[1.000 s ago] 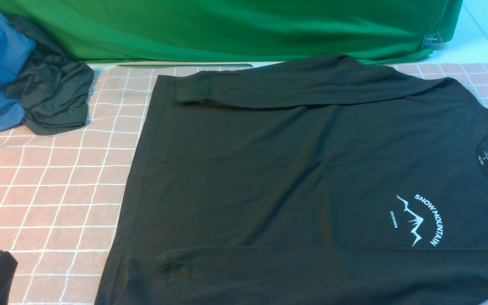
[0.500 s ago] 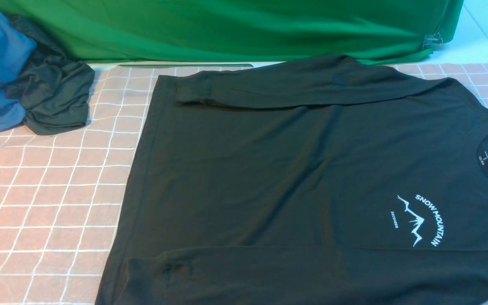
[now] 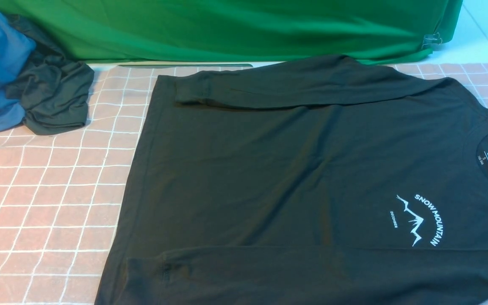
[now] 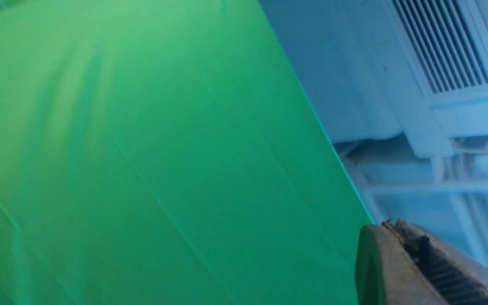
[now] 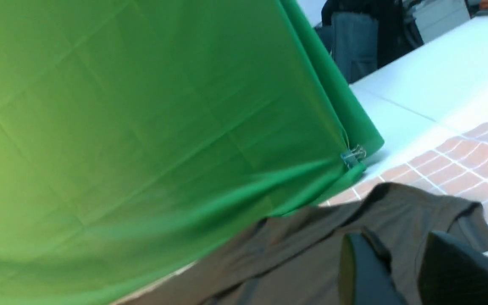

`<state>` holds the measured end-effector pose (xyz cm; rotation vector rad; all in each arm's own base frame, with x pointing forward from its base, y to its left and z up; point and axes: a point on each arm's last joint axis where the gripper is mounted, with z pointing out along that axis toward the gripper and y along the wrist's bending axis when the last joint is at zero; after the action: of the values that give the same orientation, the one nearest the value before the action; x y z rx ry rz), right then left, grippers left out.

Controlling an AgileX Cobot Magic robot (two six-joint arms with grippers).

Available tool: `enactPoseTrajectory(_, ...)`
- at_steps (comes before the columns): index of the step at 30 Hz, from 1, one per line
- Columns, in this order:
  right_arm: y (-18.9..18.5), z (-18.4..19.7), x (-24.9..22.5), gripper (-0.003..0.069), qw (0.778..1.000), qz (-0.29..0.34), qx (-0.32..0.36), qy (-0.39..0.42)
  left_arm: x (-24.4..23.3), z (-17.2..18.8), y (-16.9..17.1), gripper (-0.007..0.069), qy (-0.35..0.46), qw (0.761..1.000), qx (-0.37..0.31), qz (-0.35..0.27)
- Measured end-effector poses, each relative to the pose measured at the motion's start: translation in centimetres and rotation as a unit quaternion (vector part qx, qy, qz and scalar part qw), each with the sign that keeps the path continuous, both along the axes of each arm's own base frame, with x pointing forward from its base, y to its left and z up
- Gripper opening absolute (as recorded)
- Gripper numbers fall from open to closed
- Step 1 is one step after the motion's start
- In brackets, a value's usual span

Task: Fold a long-sleeved shirt over a pink coffee tablecloth.
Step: 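Grasp the left edge of the dark T-shirt lying flat on the table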

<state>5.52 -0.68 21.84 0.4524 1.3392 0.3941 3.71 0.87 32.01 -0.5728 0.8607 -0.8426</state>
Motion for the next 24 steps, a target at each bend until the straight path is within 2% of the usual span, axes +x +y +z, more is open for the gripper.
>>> enactPoseTrajectory(1,-0.1,0.2,-0.1,0.0242,1.000,-0.007,0.006,-0.013,0.4,2.0,-0.3,0.0015,0.042,0.999,0.019,-0.011)
enactPoseTrajectory(3,-0.3,0.5,-0.1,0.0242,0.999,-0.012,0.027,-0.031,2.1,3.3,-0.8,0.0015,0.145,0.987,0.059,-0.020)
enactPoseTrajectory(5,-0.3,0.8,-0.2,0.0218,0.997,-0.006,0.062,-0.041,4.2,4.7,-1.0,0.0015,0.272,0.954,0.119,-0.027)
enactPoseTrajectory(6,-0.3,0.9,-0.2,0.0207,0.997,-0.004,0.064,-0.039,4.8,4.7,-1.1,0.0015,0.291,0.948,0.125,-0.029)
enactPoseTrajectory(7,0.3,1.9,-0.3,0.0148,0.998,0.024,0.056,-0.014,6.8,5.0,-1.3,0.0015,0.393,0.900,0.180,-0.049)
enactPoseTrajectory(8,0.5,2.5,-0.3,0.0100,0.999,0.034,0.042,0.000,8.2,4.6,-1.5,0.0015,0.444,0.871,0.197,-0.069)
enactPoseTrajectory(9,0.8,3.3,-0.4,0.0078,0.998,0.050,0.027,0.018,9.1,4.3,-1.6,0.0015,0.474,0.851,0.210,-0.085)
enactPoseTrajectory(12,1.9,7.0,-0.1,0.0041,0.989,0.102,-0.052,0.092,12.9,1.8,-2.5,0.0015,0.586,0.747,0.256,-0.178)
enactPoseTrajectory(13,2.2,8.0,0.2,0.0041,0.985,0.115,-0.067,0.113,13.8,0.8,-2.8,0.0015,0.608,0.721,0.264,-0.204)
enactPoseTrajectory(15,2.7,10.4,1.2,0.0040,0.969,0.151,-0.098,0.168,15.6,-1.6,-3.3,0.0014,0.650,0.659,0.275,-0.259)
enactPoseTrajectory(17,3.3,12.1,3.1,0.0040,0.934,0.206,-0.141,0.255,16.8,-3.8,-4.1,0.0013,0.677,0.609,0.292,-0.292)
enactPoseTrajectory(21,3.8,11.9,6.5,0.0040,0.871,0.276,-0.174,0.367,17.4,-6.4,-6.4,0.0013,0.696,0.553,0.342,-0.305)
enactPoseTrajectory(24,3.9,10.4,8.2,0.0040,0.836,0.308,-0.178,0.419,17.4,-8.1,-8.4,0.0013,0.713,0.505,0.380,-0.305)
